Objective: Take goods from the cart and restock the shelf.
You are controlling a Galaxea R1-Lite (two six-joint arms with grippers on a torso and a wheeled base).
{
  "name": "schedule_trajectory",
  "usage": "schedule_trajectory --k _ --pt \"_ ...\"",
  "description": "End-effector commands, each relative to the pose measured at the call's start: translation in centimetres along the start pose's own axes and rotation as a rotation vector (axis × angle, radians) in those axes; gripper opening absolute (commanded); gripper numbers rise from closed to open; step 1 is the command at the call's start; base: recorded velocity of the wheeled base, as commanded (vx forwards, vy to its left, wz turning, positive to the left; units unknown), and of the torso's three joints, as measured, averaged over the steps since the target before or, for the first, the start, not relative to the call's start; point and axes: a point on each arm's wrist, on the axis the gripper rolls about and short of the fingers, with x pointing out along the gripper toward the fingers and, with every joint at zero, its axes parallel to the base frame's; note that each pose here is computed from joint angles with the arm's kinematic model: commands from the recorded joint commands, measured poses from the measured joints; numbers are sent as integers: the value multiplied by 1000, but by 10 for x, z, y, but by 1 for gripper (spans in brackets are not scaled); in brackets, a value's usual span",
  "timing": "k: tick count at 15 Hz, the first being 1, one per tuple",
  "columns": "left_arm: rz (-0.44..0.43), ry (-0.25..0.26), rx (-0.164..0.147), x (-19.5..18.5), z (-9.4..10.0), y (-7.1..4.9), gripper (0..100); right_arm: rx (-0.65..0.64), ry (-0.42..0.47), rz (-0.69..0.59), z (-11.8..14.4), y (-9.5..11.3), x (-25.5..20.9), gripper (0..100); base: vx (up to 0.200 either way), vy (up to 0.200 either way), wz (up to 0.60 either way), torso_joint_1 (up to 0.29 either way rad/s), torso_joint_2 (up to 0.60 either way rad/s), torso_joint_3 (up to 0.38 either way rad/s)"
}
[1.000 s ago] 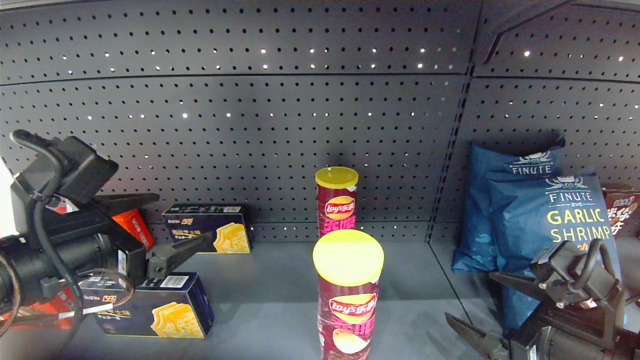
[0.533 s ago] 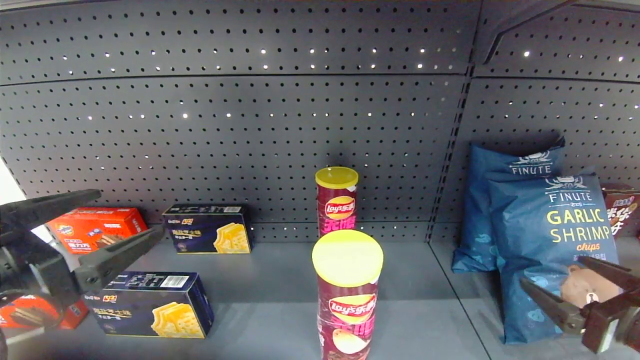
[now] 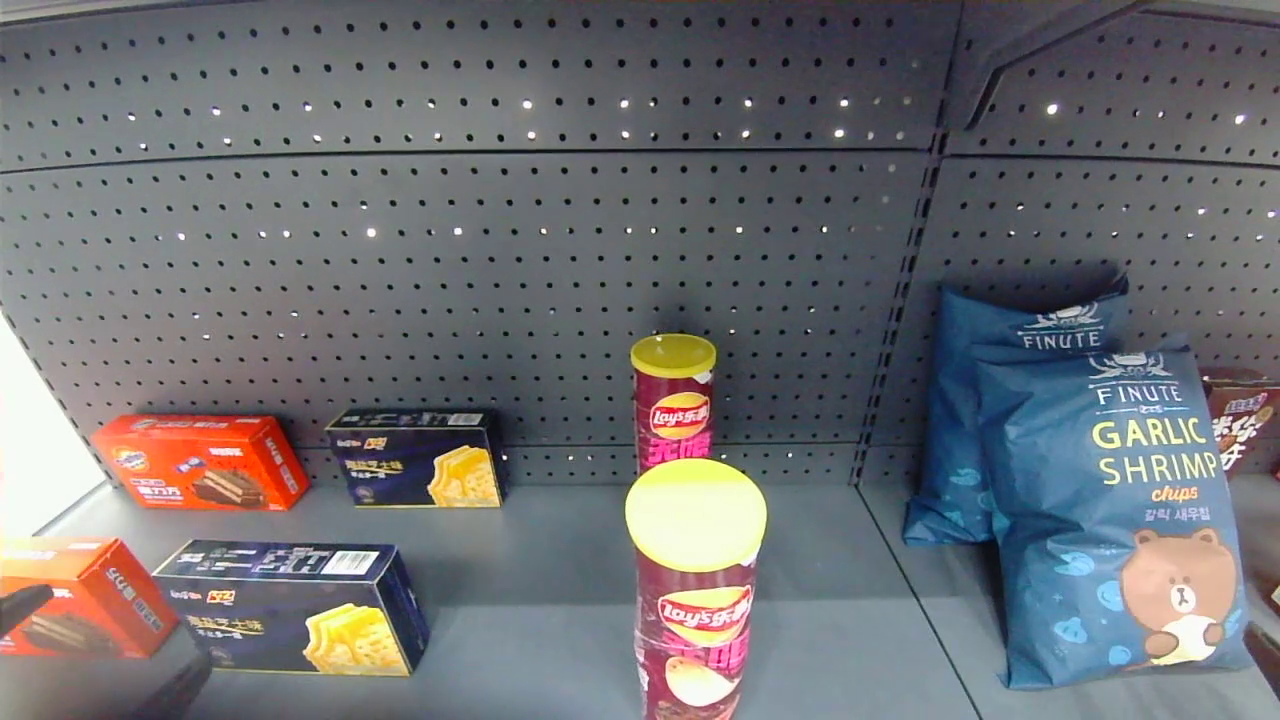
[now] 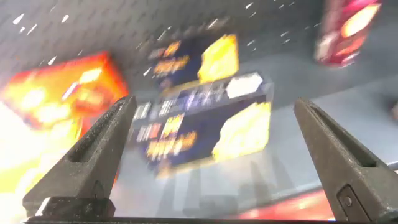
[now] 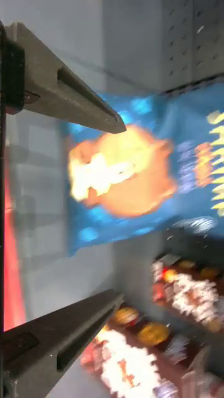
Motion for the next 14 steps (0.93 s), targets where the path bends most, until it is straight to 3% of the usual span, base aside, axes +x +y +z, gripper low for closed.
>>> schedule_trajectory --k 1,4,6,10,12,13,14 --pt "44 -41 -9 -15 -17 -2 100 12 -51 -23 -10 -5 -20 100 0 0 0 0 0 0" --pt "83 -56 -13 -24 -32 -3 100 15 -66 -29 -32 -9 -44 100 0 0 0 0 0 0" --pt "96 -75 -32 -30 -43 -5 100 27 -96 -86 -52 -10 -62 100 0 0 0 0 0 0" --pt "129 -109 -35 -44 -59 -7 100 105 -112 -160 -53 -12 -66 100 0 0 0 0 0 0" --pt "136 -122 -36 -55 -68 -8 100 121 -113 -122 -54 -11 -66 100 0 0 0 0 0 0" --pt "167 -134 -38 -57 -71 -8 100 108 -116 87 -54 -6 -65 100 0 0 0 0 0 0" --pt "161 -140 -35 -57 -70 -8 100 72 -103 188 -59 -3 -63 100 0 0 0 0 0 0"
